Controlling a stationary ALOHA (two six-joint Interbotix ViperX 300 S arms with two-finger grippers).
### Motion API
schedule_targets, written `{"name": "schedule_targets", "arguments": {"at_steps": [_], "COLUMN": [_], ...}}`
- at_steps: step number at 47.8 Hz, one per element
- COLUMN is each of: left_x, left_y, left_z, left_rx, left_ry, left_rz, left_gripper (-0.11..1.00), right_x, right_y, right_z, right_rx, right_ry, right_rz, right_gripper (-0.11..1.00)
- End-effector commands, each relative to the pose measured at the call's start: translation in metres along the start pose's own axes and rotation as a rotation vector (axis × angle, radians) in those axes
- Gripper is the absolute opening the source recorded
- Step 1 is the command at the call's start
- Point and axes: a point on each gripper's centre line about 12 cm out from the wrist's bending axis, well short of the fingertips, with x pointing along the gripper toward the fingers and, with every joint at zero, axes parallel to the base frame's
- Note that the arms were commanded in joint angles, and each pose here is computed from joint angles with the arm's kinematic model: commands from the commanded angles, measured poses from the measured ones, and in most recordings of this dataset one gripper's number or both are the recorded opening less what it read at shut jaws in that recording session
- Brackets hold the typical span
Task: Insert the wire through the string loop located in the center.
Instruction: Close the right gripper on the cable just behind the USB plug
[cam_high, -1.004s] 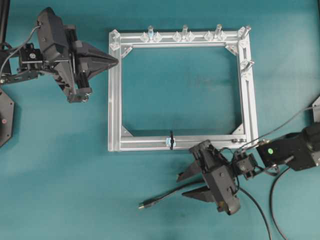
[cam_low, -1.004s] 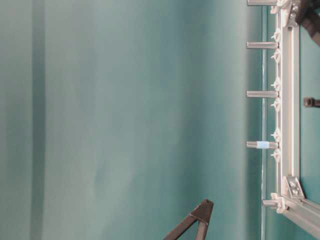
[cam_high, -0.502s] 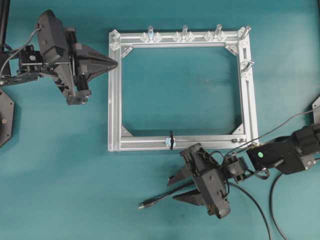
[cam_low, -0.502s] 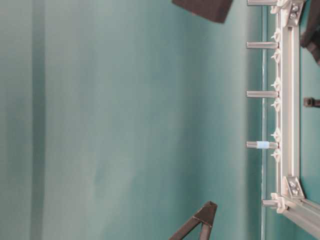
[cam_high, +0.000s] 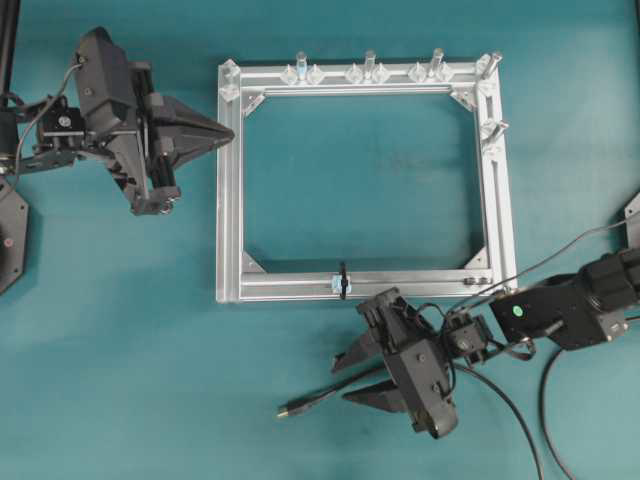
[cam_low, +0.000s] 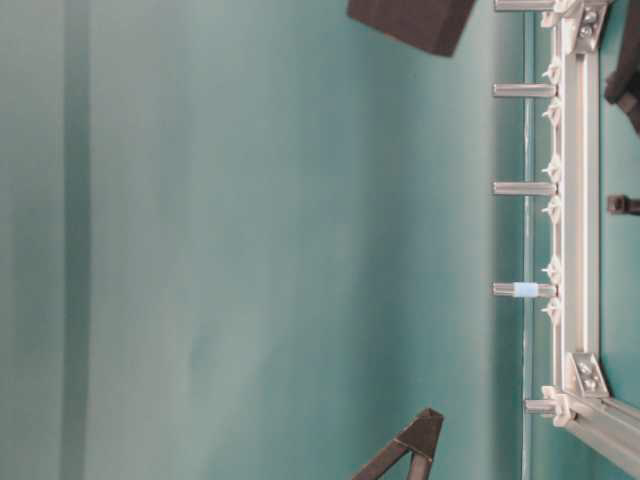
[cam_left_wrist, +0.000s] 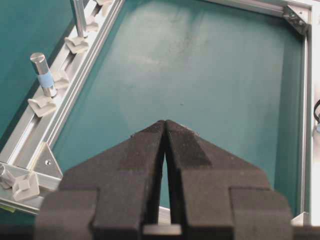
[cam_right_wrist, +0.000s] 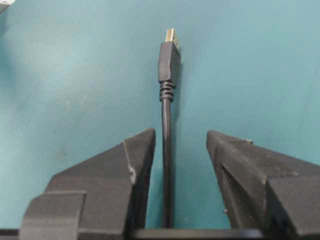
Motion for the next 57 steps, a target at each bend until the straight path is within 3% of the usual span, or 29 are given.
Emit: {"name": "schedule_targets", "arguments": {"at_steps": [1, 19, 29, 57], "left_x": [-0.002, -0.002, -0.002, -0.002], "left_y": [-0.002, -0.001, -0.001, -0.009], "left_z": [0.007, 0.003, 0.003, 0.004], "left_rx": [-0.003, -0.003, -0.005, 0.006], "left_ry": [-0.024, -0.017, -0.017, -0.017], "left_rz": [-0.006, -0.005, -0.005, -0.029], "left_gripper": [0.01, 0.01, 0.01, 0.01], "right_x": [0.002, 0.01, 0.01, 0.012], "right_y": [0.003, 0.007, 0.007, 0.006], "right_z": [0.011, 0.001, -0.002, -0.002], "right_rx": [0.001, 0.09, 0.104, 0.104], "right_ry": [-0.033, -0.008, 0.015, 0.048], "right_rz": [0.008, 0.018, 0.014, 0.007], "right_gripper": [0.5, 0.45, 0.08, 0.07]}}
